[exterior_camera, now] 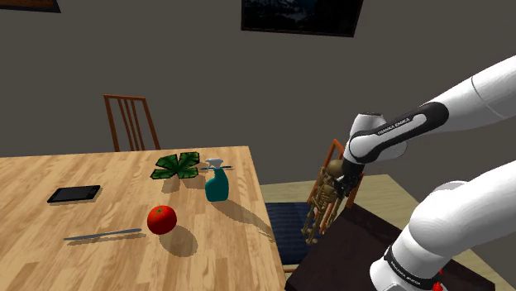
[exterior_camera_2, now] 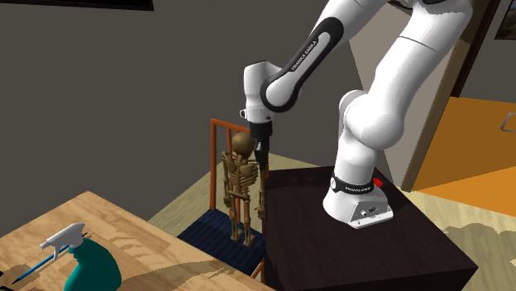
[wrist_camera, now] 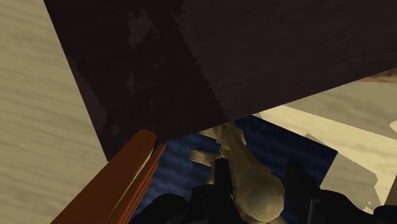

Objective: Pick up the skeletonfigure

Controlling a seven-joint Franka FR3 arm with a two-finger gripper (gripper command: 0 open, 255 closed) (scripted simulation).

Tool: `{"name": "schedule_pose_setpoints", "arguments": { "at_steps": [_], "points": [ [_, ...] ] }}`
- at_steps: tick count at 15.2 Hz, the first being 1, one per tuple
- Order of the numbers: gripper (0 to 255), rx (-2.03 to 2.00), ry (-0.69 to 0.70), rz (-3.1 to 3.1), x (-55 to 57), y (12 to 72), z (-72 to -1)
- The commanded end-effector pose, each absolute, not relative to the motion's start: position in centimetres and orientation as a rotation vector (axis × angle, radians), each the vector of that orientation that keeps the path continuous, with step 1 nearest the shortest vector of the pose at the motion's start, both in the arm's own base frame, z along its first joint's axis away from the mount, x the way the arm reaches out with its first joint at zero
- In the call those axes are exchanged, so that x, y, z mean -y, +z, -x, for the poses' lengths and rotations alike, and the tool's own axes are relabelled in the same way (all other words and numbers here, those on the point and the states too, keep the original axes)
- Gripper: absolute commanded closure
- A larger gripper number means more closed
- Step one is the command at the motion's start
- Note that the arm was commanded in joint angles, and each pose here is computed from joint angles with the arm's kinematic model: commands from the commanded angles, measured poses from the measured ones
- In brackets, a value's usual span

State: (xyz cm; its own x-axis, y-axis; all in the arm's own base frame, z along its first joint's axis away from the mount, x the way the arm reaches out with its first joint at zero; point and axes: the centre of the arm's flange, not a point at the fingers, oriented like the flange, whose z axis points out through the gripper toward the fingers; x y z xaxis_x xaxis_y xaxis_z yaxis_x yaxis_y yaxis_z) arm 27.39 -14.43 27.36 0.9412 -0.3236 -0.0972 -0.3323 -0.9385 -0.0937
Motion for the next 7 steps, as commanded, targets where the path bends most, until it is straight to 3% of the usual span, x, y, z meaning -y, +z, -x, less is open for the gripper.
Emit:
{"name": "schedule_pose_setpoints", "arguments": {
  "at_steps": [1, 7],
  "points": [
    [255, -0.506, 0.122, 2.988, 14.6, 28.4, -27.4],
    [255, -0.506, 0.122, 2.988, 14.6, 30.6, -27.4]
  ]
}}
